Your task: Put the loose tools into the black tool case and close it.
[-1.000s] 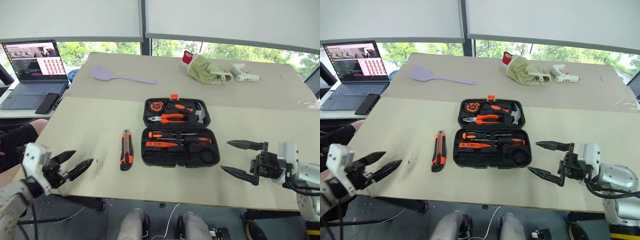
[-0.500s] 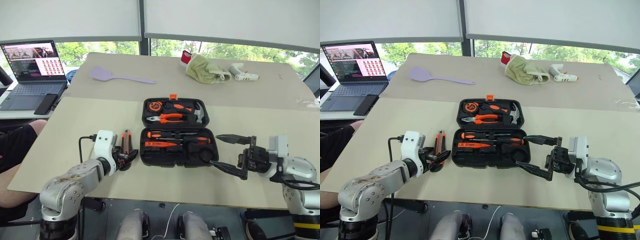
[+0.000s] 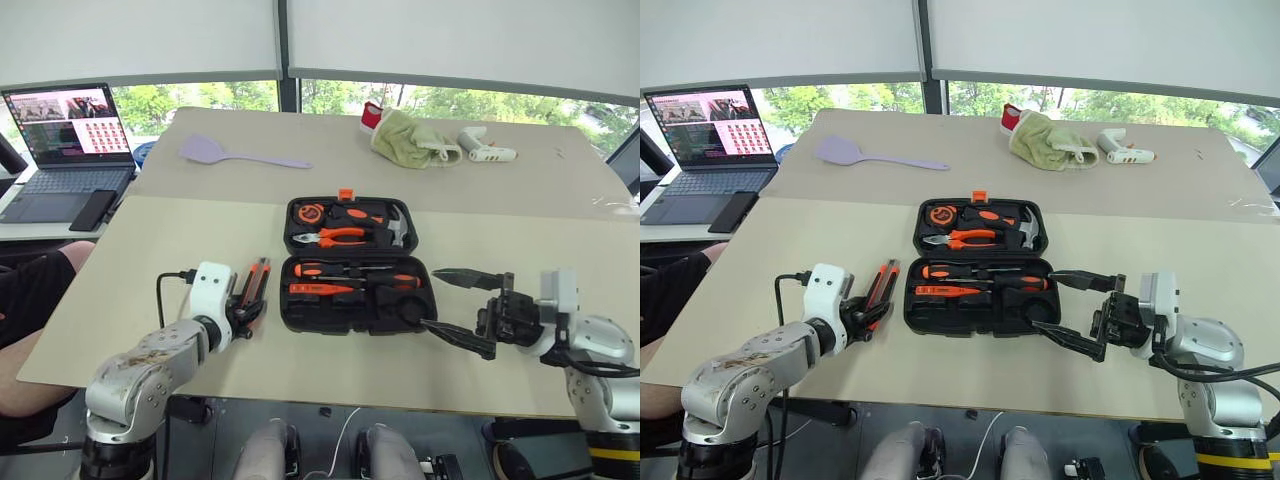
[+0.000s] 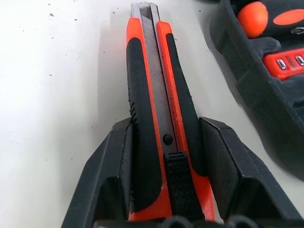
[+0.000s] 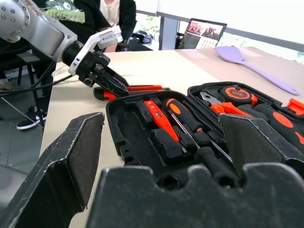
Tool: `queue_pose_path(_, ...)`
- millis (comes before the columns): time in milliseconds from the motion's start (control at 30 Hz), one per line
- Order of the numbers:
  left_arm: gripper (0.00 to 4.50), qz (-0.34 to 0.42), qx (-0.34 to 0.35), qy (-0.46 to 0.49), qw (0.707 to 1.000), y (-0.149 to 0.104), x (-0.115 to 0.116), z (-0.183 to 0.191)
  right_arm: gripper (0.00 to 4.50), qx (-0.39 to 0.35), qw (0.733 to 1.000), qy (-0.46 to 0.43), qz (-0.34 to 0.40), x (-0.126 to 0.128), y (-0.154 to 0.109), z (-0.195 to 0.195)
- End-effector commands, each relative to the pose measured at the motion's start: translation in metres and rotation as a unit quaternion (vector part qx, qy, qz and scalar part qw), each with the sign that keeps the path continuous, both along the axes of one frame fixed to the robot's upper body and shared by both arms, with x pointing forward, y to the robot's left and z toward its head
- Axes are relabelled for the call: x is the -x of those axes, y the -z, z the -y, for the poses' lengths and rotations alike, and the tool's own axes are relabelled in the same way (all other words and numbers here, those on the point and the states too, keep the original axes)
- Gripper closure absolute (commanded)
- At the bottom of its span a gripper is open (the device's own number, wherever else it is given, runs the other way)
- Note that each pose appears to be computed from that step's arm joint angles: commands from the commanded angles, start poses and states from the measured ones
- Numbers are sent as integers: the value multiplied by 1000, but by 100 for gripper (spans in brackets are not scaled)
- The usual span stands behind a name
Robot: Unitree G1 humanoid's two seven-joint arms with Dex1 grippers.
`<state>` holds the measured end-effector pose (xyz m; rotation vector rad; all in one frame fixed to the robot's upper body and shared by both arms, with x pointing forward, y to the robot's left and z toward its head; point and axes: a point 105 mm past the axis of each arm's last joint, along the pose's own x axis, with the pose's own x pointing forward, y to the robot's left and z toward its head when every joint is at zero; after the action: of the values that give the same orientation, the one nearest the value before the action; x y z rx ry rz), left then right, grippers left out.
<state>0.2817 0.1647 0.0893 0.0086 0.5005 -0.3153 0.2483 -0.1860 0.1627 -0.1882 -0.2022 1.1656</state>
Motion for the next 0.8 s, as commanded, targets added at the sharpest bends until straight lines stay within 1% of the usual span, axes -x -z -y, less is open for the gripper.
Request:
queue_pose_path(33,283,-15,-21,-35,999,9,6,-24,0,2,1000,3,15,2,-9,4)
queue_pose_path(100,283,33,-25,-54,998,-9,1,-42,0,3,1000,3,14,2,-9,5)
queue_pose_path(167,283,91,-32,-44,994,-31,-5,-55,0,4,1000,3,12,3,-9,6)
queue_pose_path(200,283,108,-33,-38,993,-38,-7,-59,0,6,1000,3,11,3,-9,6)
queue_pose_path(267,283,155,-16,33,987,-58,-8,-54,0,13,1000,4,8,4,-8,10)
queue_pose_path(300,283,180,-20,93,979,-67,-7,-47,0,18,1000,8,7,5,-7,13)
queue_pose_path(333,283,191,-9,194,962,-75,0,-29,0,19,1000,16,8,5,-9,16)
queue_pose_path(367,283,193,-3,262,946,-78,8,-19,0,20,1000,22,9,6,-10,19)
queue_pose_path(400,283,186,11,316,930,-80,14,-10,0,21,999,27,9,7,-11,22)
queue_pose_path(467,283,150,34,437,886,-82,26,16,0,32,999,41,7,9,-11,29)
queue_pose_path(533,283,121,35,512,850,-80,31,33,0,42,998,51,4,12,-10,35)
queue_pose_path(567,283,111,29,534,838,-78,31,39,0,46,997,55,3,13,-9,37)
queue_pose_path(633,283,88,5,564,821,-70,27,52,0,49,997,62,3,17,-9,39)
queue_pose_path(700,283,68,-39,588,805,-56,12,74,0,49,996,71,2,23,-12,37)
queue_pose_path(800,283,67,-93,589,800,-42,-10,100,0,50,995,86,-2,32,-12,37)
